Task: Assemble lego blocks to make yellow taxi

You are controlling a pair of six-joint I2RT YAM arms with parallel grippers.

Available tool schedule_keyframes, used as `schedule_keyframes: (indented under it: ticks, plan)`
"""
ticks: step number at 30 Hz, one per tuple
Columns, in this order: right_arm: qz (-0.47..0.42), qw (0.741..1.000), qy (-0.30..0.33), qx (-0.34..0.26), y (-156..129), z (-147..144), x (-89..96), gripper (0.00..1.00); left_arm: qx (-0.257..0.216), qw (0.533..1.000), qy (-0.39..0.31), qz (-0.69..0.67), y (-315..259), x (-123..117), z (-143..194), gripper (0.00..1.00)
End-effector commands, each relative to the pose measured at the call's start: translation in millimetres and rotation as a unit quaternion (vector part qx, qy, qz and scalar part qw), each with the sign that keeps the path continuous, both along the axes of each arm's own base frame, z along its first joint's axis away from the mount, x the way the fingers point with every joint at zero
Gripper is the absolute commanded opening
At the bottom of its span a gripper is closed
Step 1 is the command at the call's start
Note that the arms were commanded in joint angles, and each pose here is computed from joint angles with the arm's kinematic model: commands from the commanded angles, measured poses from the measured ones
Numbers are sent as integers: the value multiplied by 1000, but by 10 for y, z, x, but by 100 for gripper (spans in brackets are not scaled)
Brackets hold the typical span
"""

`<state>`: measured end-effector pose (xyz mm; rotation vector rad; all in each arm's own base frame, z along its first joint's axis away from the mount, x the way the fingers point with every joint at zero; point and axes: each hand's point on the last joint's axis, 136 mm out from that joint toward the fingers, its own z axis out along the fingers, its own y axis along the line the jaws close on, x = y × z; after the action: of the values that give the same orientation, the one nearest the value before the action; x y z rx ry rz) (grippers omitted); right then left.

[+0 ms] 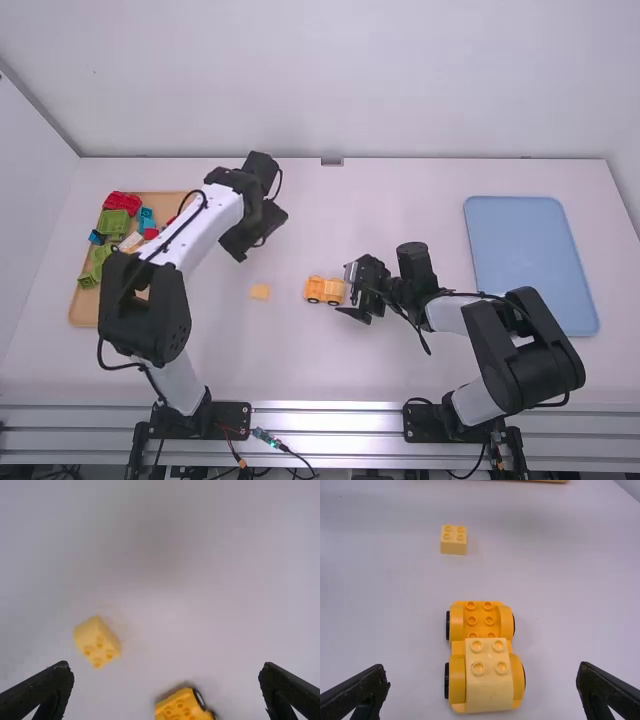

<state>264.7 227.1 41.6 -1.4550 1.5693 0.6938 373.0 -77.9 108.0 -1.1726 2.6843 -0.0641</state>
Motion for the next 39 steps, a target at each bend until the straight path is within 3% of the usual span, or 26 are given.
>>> schedule_keyframes:
  ticks: [1,6,8,15,17,18,20,21,23,24,26,30,34,39]
  plan:
    - [3,1000,-8,6,23,58,37,99,57,980,-9,-189,62,61,139,99]
    - [3,1000,-10,7,25,63,42,99,141,935,-12,-325,213,185,245,99]
    - [-1,1000,-13,6,20,67,63,99,188,895,-2,-404,278,227,274,99]
    - [1,1000,-19,7,31,81,71,99,249,764,14,-595,274,333,315,99]
    - [1,1000,-19,7,31,82,70,99,220,683,-6,-697,96,326,251,99]
    - [1,1000,-20,7,31,83,71,99,218,677,-9,-702,85,328,249,99]
    - [3,999,-33,6,32,99,93,99,172,590,-47,-787,-101,252,183,99]
    - [3,999,-49,1,21,101,123,99,134,506,-72,-849,-194,108,126,99]
    - [2,999,-54,0,22,109,137,99,112,455,-88,-879,-213,6,95,99]
    - [3,998,-57,2,30,120,140,99,79,409,-115,-902,-215,-125,79,99]
    - [1,998,-59,2,28,125,151,99,37,374,-163,-912,-170,-273,83,99]
    - [7,998,-63,2,36,124,137,100,-5,321,-275,-906,-102,-473,67,98]
    - [18,997,-71,-8,24,86,108,97,3,285,-353,-891,-119,-588,-137,99]
    - [19,997,-71,-9,18,60,113,99,9,290,-357,-888,-164,-691,-474,99]
